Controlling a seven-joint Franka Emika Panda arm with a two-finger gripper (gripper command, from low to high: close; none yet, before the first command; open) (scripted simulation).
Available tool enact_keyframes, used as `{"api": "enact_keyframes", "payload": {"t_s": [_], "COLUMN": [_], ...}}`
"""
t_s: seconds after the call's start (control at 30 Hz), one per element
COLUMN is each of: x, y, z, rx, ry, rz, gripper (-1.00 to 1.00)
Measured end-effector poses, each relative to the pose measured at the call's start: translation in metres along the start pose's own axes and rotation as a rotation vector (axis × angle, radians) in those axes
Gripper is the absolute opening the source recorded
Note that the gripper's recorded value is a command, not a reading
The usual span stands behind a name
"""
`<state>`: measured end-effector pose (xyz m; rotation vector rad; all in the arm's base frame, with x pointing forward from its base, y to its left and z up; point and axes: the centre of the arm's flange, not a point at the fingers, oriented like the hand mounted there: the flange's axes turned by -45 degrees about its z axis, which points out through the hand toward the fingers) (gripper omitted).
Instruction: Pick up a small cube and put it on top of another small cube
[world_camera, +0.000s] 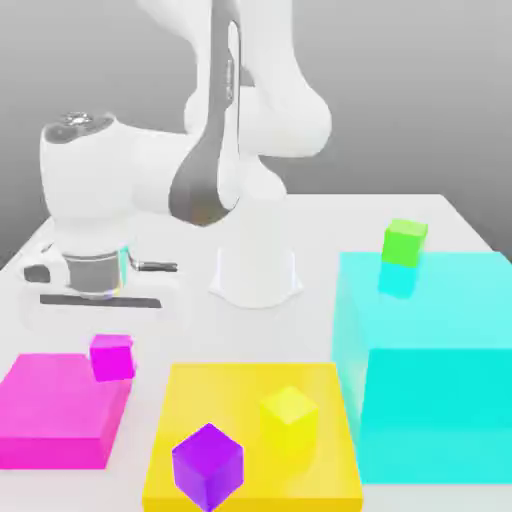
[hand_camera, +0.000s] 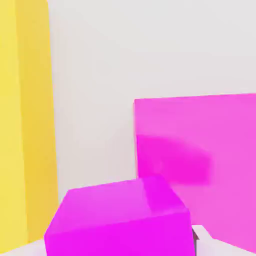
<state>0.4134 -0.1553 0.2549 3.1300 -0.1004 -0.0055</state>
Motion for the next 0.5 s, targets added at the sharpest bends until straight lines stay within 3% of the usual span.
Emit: {"api": "enact_keyframes", "payload": {"t_s": [0.23, 0.37, 0.4, 0.5], "x": [0.086, 0.097, 0.097, 0.097], "y": [-0.104, -0.113, -0.113, -0.113], "z": [-0.060, -0.019, -0.010, -0.010], "rx": [0.011, 0.013, 0.012, 0.012], "ry": [0.003, 0.003, 0.003, 0.003], "rz": [-0.005, 0.016, 0.017, 0.017], "gripper": [-1.00, -1.00, 1.00, 1.00]}}
